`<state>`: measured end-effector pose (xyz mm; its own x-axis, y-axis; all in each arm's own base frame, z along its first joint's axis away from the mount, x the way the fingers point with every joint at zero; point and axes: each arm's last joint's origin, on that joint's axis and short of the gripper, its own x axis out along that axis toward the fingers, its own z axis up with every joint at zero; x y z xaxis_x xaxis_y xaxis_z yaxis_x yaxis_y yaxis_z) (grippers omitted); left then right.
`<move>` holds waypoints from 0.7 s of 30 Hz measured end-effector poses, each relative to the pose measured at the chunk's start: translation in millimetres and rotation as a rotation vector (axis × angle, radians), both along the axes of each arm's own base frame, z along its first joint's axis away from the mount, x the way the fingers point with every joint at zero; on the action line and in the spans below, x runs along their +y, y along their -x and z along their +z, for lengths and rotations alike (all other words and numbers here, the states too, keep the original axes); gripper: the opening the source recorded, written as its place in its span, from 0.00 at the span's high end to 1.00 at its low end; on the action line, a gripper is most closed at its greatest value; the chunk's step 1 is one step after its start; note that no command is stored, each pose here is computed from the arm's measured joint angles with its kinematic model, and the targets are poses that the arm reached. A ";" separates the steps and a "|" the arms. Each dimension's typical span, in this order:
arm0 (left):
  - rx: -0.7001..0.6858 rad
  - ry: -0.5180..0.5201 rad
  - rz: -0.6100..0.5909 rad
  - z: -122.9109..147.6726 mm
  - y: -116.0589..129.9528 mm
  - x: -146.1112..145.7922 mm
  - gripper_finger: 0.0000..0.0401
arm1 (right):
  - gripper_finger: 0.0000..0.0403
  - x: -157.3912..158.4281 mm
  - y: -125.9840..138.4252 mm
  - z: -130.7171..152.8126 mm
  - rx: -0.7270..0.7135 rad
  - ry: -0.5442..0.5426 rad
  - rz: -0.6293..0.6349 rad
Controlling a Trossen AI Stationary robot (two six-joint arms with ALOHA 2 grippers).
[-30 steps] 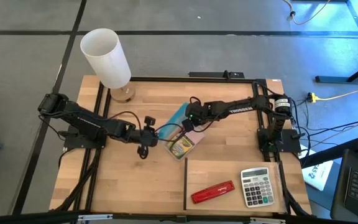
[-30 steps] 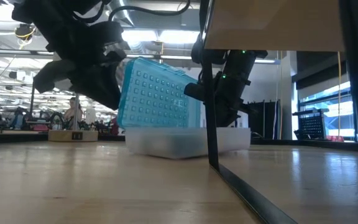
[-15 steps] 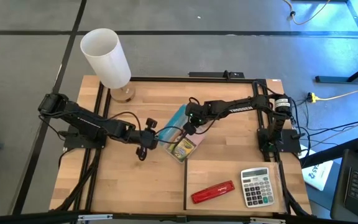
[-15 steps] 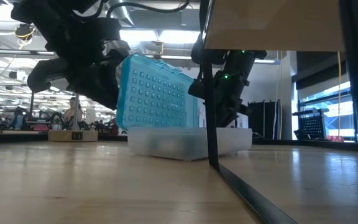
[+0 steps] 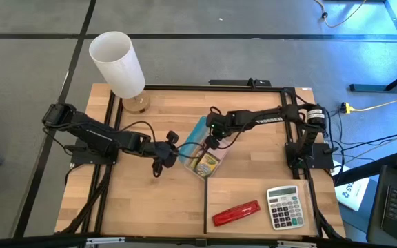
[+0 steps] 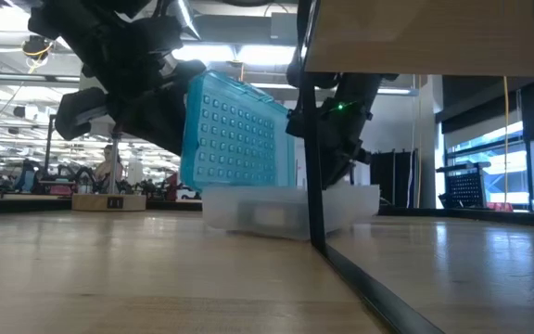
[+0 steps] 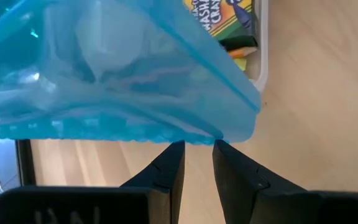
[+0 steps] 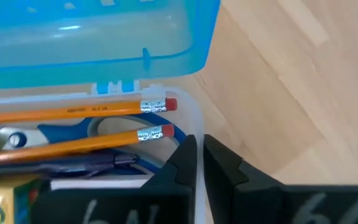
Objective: Pack school essentials
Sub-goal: Close the blue supply box
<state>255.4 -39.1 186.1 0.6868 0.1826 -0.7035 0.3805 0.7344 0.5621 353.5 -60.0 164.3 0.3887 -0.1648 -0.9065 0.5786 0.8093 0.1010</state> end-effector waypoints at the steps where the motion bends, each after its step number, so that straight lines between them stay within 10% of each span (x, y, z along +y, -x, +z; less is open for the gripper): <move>1: 0.001 0.001 0.004 -0.1 -0.1 1.2 0.81 | 0.95 0.1 0.2 2.5 0.007 0.001 0.014; 21: -0.051 -0.016 0.007 3.7 -4.4 4.0 0.81 | 0.84 0.2 1.0 17.0 0.061 0.031 0.096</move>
